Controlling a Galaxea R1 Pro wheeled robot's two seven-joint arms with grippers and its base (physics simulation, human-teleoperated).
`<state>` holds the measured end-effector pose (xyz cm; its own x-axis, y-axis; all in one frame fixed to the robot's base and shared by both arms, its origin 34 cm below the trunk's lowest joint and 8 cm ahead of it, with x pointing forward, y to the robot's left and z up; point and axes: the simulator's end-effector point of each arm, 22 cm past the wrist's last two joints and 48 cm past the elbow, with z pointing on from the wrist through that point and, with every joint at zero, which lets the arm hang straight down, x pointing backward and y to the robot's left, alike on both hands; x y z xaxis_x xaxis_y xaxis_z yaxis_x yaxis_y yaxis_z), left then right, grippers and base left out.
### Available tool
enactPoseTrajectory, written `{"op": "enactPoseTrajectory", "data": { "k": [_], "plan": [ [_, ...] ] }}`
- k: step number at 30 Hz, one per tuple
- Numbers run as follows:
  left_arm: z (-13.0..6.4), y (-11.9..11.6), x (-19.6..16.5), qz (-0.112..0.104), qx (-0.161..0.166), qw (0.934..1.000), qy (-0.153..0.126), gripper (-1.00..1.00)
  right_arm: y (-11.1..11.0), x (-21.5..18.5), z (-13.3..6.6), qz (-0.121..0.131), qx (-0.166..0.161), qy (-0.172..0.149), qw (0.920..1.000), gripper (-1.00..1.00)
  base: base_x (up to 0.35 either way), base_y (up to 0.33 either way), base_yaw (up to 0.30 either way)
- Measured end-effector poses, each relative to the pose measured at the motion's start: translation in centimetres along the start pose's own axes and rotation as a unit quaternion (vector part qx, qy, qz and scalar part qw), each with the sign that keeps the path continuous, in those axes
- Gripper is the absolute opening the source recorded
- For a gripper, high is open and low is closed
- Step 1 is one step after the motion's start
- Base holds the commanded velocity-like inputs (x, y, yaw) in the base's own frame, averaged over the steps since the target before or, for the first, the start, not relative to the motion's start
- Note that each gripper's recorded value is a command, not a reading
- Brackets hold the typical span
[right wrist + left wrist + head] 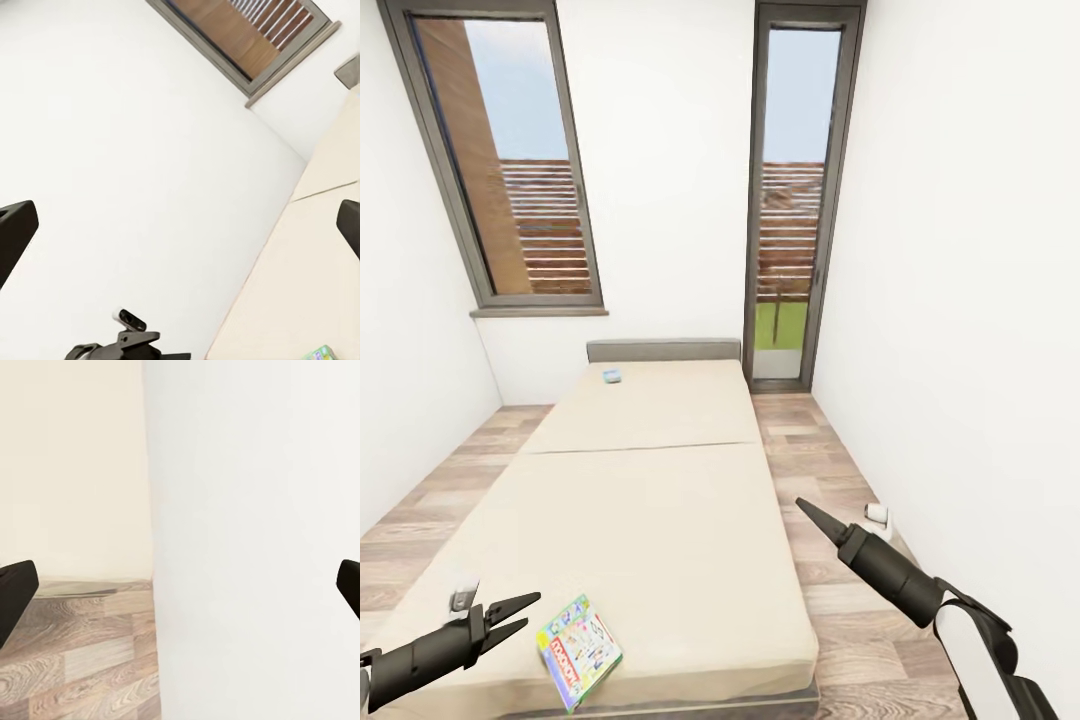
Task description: Put all the toys in the child's room - the three board games (two on the bed and one on the table), the two jigsaw puzzles on the table, and the tennis ball on the table - inside the toy box on the table in the child's room.
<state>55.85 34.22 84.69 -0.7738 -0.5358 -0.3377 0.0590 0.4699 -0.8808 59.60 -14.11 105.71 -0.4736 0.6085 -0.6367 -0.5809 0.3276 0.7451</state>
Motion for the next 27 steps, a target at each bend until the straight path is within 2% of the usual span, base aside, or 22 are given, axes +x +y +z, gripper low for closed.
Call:
{"op": "enactPoseTrajectory", "data": {
  "k": [8,18,27],
  "plan": [
    [0.3,1.0,0.3,0.000,-0.001,1.0000,0.000,1.00,-1.6,1.0,-0.2,0.007,0.006,0.001,1.0000,1.00,0.000,0.000,0.000],
    [-1.2,3.0,-0.9,0.011,-0.018,0.9998,-0.006,1.00,-2.7,1.7,-0.4,0.014,0.003,-0.004,0.9999,1.00,0.000,0.000,0.000],
    [-1.2,4.2,-0.7,0.008,-0.017,0.9998,-0.008,1.00,-4.0,2.7,-0.7,0.018,0.004,-0.005,0.9998,1.00,0.000,0.000,0.000]
  ]
}}
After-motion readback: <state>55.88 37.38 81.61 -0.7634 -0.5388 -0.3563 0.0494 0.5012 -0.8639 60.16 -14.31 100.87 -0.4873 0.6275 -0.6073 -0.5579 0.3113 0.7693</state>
